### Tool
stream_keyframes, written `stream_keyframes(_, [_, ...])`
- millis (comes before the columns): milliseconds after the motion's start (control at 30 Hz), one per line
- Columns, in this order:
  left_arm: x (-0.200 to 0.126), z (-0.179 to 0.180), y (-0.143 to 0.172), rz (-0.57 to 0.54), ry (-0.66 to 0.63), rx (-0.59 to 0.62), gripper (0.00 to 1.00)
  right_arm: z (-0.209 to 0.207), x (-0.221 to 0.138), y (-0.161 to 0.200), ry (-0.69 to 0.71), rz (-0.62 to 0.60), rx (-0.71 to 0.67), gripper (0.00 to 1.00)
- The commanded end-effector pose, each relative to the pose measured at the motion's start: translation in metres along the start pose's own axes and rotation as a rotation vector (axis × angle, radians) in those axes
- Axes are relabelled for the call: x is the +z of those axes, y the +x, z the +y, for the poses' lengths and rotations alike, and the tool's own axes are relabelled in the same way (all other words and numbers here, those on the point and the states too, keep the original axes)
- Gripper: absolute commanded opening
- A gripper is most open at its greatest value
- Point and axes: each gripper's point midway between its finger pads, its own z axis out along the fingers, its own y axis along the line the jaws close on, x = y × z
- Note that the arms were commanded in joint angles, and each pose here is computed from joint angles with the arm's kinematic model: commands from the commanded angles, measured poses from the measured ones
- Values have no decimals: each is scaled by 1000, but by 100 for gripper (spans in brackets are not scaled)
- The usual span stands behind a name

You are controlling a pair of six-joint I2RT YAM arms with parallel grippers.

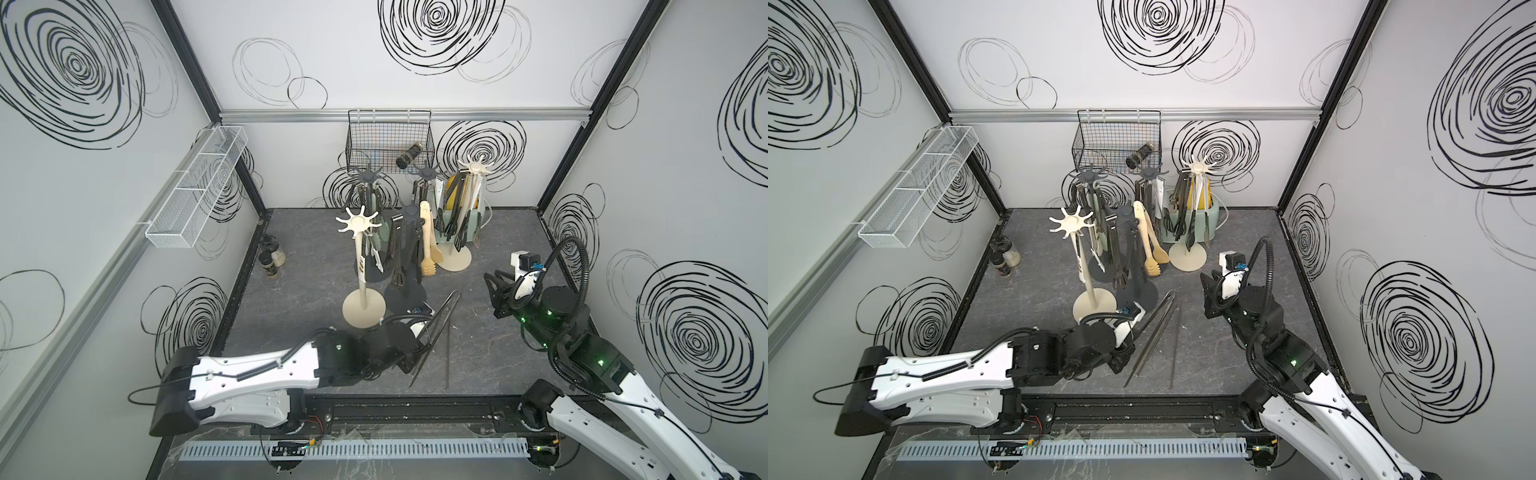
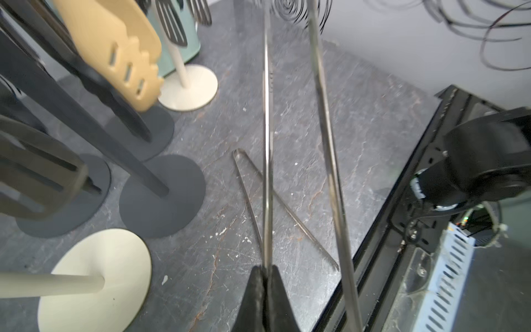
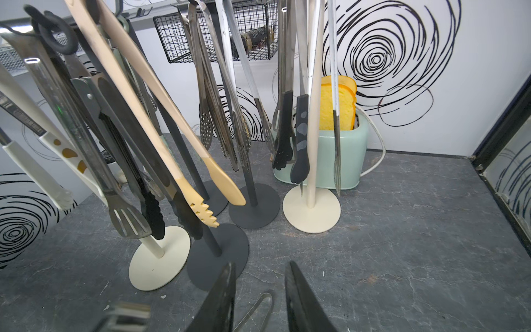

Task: Hang food tongs on kitchen utensil racks
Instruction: Pick up the food tongs from the center of the board, then hang the food tongs on the rack.

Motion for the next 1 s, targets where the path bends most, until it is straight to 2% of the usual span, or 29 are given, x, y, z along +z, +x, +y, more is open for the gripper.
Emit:
stream_keyframes(0, [-34, 3, -45, -196, 3, 56, 0, -2, -4, -9, 6, -29, 13, 32])
stream_keyframes(267, [-97, 48, -93, -434, -164, 87, 0, 4, -2, -8, -22, -25, 20, 32])
stream_keyframes(367, [-118, 78, -112, -541, -227, 62, 0, 8, -2, -8, -46, -25, 20, 32])
stream_keyframes(500, [-147, 124, -144, -615, -276, 20, 0, 14, -5, -8, -85, -31, 20, 32])
stream_keyframes(733, [-181, 180, -167, -626, -386, 19, 0, 20, -7, -8, -126, -30, 3, 32])
stream_keyframes(867, [-190, 203, -160, -616, -441, 0, 0, 24, -5, -5, -146, -25, -2, 32])
stream_keyframes(967, [-182, 214, -149, -601, -423, -24, 0, 25, -3, -3, -151, -19, -10, 32])
